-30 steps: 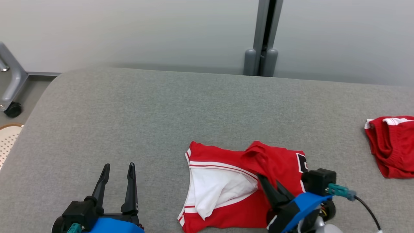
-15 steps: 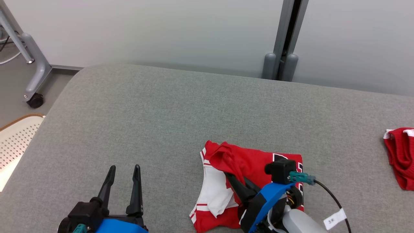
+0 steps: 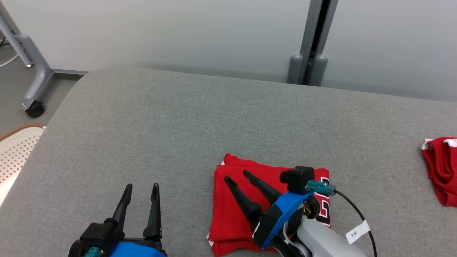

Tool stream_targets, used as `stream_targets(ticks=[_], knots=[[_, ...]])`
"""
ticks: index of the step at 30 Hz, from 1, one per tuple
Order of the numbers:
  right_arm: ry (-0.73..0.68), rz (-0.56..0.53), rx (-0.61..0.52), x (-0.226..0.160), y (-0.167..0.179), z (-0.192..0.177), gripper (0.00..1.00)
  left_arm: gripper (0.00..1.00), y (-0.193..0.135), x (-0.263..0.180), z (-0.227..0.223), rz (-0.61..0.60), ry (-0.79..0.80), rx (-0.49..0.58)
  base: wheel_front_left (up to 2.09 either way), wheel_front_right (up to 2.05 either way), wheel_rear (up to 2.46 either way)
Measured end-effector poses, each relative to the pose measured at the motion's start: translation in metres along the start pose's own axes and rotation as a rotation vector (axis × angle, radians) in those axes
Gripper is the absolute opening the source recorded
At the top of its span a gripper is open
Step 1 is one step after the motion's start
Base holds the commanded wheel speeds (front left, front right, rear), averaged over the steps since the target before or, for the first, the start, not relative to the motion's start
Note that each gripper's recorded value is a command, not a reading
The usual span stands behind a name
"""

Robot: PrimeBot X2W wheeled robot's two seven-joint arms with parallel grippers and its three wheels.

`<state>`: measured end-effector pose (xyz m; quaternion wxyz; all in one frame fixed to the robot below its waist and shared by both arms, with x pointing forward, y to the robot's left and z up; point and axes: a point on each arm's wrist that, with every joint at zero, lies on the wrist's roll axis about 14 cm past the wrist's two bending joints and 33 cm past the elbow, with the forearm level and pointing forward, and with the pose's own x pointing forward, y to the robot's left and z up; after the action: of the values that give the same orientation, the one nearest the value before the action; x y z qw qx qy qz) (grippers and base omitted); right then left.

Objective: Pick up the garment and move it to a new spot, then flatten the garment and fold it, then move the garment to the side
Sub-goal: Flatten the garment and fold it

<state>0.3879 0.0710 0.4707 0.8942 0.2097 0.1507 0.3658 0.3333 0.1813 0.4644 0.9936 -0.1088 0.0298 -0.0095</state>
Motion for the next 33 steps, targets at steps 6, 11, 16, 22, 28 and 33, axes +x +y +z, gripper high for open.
stream_targets(ticks=[6, 11, 16, 22, 28, 33], knots=[[-0.06, -0.064, -0.038, -0.003, -0.023, 0.017, 1.0, 1.0, -0.013, 0.007, -0.001, -0.043, 0.004, 0.001, 0.0, 0.0, 0.0], [-0.15, -0.208, -0.137, -0.02, -0.069, 0.051, 1.0, 1.0, -0.027, 0.017, 0.001, -0.084, -0.005, 0.0, 0.0, 0.0, 0.0], [-0.228, -0.326, -0.196, -0.05, -0.098, 0.069, 1.0, 1.0, -0.032, 0.021, 0.004, -0.098, -0.014, -0.001, 0.0, 0.0, 0.0], [-0.27, -0.469, -0.253, -0.107, -0.121, 0.061, 1.0, 1.0, -0.028, 0.019, 0.0, -0.082, -0.001, -0.007, 0.0, 0.0, 0.0], [-0.297, -0.562, -0.254, -0.15, -0.129, 0.052, 1.0, 1.0, -0.023, 0.011, -0.005, -0.061, 0.01, -0.02, 0.0, 0.0, 0.0], [-0.309, -0.603, -0.253, -0.168, -0.133, 0.05, 1.0, 1.0, -0.022, 0.006, -0.01, -0.055, 0.026, -0.021, 0.0, 0.0, 0.0]])
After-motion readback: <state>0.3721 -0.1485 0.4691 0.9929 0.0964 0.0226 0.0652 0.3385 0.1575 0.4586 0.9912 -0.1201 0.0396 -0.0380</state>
